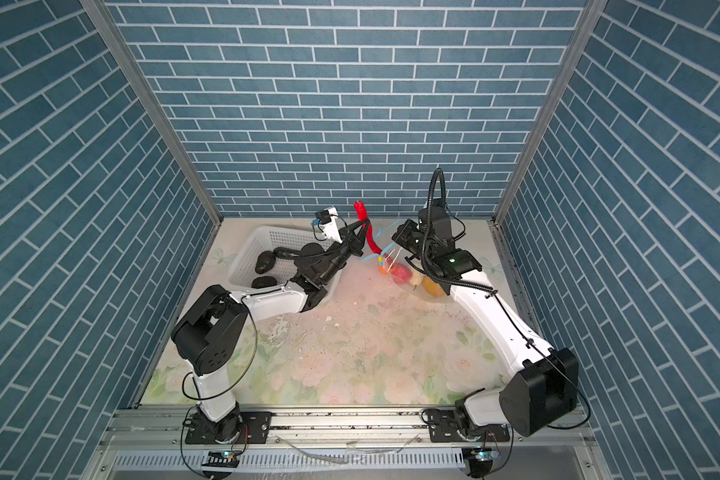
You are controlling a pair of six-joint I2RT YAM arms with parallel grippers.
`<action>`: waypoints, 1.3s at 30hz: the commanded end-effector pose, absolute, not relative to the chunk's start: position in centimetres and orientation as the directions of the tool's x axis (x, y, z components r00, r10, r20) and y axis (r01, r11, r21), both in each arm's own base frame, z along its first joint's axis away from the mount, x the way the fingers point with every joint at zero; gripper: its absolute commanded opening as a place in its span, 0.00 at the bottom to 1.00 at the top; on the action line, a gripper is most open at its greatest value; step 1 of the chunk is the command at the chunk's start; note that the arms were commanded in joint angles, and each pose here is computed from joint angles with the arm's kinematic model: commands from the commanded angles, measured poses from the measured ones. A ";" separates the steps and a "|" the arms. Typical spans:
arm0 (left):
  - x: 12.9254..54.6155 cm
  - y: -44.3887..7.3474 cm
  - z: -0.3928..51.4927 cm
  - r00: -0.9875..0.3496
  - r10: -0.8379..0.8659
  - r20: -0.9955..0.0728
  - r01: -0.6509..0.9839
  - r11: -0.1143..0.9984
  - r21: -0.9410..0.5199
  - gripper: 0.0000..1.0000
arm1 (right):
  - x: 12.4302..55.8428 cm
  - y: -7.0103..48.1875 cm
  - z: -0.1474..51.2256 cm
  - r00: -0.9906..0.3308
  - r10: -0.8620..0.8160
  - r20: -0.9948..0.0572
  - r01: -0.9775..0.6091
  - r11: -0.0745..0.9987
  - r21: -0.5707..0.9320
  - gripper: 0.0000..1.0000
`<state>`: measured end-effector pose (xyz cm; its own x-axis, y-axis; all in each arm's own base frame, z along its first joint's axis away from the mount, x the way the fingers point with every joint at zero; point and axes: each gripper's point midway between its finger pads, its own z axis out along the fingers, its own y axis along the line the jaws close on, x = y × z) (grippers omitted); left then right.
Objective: Place the food in the zip-top bag and seal the zipper
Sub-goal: 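Carry the red chili to the bag mouth beside the right gripper and lower it in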
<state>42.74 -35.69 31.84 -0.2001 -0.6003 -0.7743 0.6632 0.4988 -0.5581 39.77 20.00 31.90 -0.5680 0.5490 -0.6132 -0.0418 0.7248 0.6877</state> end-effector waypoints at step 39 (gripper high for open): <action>42.5 -38.9 26.7 -0.239 -0.520 -0.820 0.672 0.522 -0.526 0.28 | 39.7 19.7 35.0 -0.517 0.582 -0.627 -0.086 0.693 0.715 0.02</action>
<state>42.55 -38.42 28.48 -0.2239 -0.5542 -0.8017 0.6749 0.5053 -0.5378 39.51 19.87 32.55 -0.5592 0.5537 -0.6170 -0.0515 0.7196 0.6924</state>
